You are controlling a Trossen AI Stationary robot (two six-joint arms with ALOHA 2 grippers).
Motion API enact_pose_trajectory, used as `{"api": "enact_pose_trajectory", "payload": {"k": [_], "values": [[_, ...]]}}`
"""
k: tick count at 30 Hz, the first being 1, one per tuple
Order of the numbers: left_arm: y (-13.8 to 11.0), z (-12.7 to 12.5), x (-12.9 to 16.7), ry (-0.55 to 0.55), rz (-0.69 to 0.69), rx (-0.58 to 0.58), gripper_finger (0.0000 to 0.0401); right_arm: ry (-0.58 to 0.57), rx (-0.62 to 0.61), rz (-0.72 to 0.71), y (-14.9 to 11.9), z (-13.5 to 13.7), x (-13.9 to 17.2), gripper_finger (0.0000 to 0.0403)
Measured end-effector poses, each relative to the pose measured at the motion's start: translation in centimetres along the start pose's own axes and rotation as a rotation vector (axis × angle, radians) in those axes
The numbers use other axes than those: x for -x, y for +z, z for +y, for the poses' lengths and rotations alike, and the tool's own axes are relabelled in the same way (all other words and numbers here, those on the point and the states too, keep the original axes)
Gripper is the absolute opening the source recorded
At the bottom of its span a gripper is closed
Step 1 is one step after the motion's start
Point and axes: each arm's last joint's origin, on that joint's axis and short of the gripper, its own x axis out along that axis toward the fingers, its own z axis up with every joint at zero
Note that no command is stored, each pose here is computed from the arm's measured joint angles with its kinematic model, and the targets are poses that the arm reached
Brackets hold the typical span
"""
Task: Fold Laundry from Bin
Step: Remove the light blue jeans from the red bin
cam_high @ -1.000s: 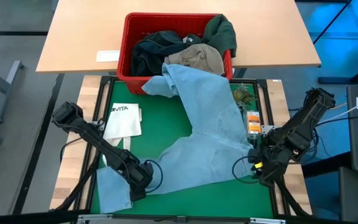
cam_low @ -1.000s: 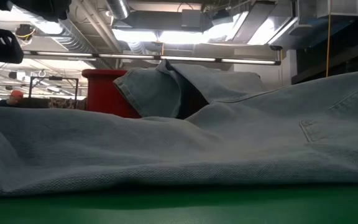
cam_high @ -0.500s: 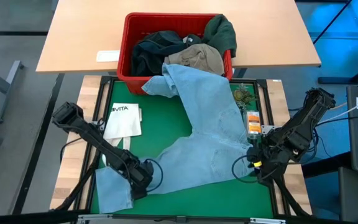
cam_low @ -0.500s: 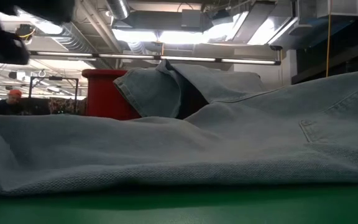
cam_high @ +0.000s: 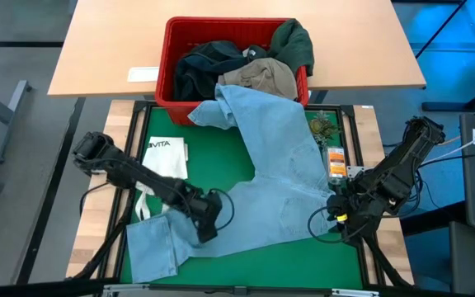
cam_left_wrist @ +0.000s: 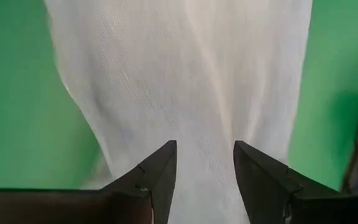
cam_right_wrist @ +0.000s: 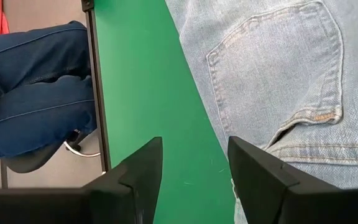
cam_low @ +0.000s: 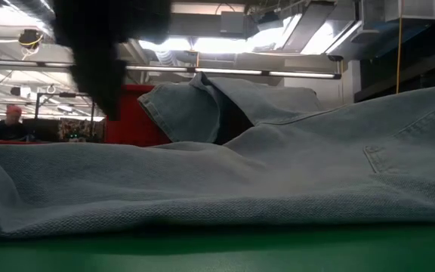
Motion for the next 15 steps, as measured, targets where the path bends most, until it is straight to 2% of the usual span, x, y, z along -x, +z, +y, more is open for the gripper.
{"api": "enact_pose_trajectory", "payload": {"k": [4, 10, 15], "values": [[2.5, 1.7, 0.0, 0.010, -0.101, -0.011, 0.0144, -0.005, 0.048, -0.007, 0.0, 0.0, 0.0, 0.0182], [6.8, 4.8, 0.5, 0.014, -0.280, -0.063, 0.0137, -0.028, 0.052, -0.045, 0.1, -0.1, 0.0, 0.0182], [9.9, 7.7, 2.1, 0.039, -0.426, -0.131, 0.0135, -0.028, 0.052, -0.045, 0.1, -0.1, 0.0, 0.0182]]}}
